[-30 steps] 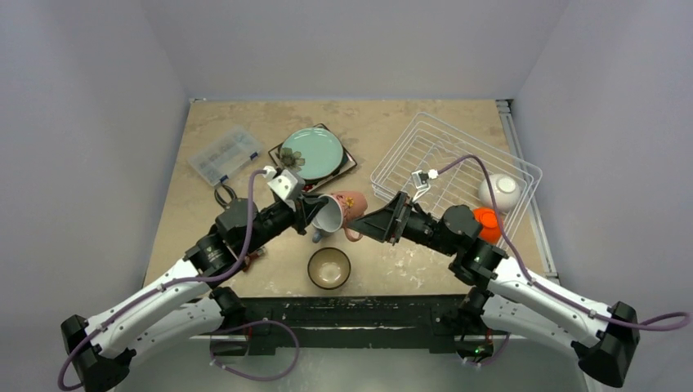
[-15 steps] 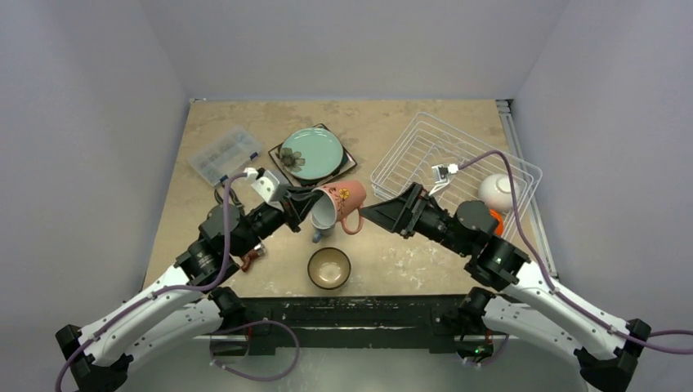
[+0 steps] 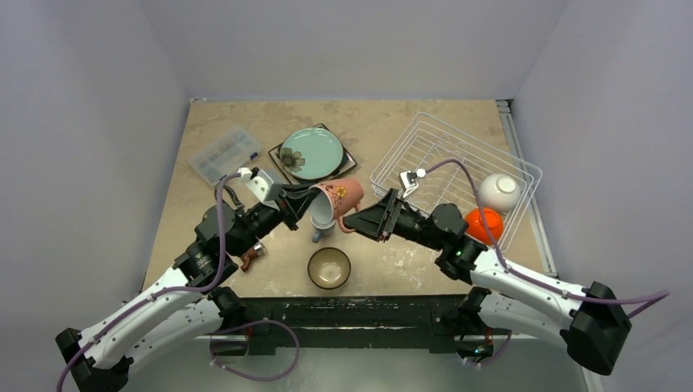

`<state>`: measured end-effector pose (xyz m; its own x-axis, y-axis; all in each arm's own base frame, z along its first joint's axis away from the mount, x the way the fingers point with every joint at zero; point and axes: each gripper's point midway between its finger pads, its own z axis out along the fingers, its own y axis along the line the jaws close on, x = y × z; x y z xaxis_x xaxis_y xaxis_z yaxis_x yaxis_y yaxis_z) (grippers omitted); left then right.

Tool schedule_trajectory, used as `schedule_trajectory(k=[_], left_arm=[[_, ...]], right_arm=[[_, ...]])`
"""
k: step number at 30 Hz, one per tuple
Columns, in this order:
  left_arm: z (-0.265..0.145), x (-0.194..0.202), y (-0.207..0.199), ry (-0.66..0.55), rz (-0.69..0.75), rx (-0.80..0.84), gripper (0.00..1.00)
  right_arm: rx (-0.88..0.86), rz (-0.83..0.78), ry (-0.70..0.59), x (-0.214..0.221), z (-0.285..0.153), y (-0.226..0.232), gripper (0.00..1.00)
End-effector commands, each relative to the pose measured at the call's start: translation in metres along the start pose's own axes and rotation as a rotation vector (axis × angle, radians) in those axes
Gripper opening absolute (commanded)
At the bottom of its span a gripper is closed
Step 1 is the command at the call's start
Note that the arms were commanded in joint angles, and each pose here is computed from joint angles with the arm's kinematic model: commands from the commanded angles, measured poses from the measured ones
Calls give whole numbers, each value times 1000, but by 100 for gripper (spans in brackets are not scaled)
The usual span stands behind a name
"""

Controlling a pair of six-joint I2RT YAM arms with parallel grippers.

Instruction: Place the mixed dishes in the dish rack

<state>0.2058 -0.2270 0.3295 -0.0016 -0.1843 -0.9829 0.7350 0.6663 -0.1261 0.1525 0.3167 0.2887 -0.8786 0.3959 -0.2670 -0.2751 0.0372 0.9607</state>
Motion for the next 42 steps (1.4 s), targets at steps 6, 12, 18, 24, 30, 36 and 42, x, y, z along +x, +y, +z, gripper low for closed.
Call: schedule_trajectory(k=[6,12,18,24,30,36,42], left_arm=[[1,-46,-23,-169,-53,106,0],[-2,-49,-21,-183,-62,99,0],[-1,-49,-27,-177,-81,137,0],[2,-45,-30,-161,-83,156,0],[5,-40,-34,-146,-81,181,0],[5,-39,-35,-135,-80,186,0],[11,-32,-23,0,-69,105,18]], right_arm=[[-363,77,-17,-2,-14,62,51],[-317,-11,-92,-10,-20,59,64],[-336,-27,-82,-9,-22,66,68],[-378,-5,-56,-6,-12,71,60],[-419,6,-33,-4,-5,77,46],[-400,23,-47,-5,-6,67,0],[-300,13,-83,-12,-6,55,0]])
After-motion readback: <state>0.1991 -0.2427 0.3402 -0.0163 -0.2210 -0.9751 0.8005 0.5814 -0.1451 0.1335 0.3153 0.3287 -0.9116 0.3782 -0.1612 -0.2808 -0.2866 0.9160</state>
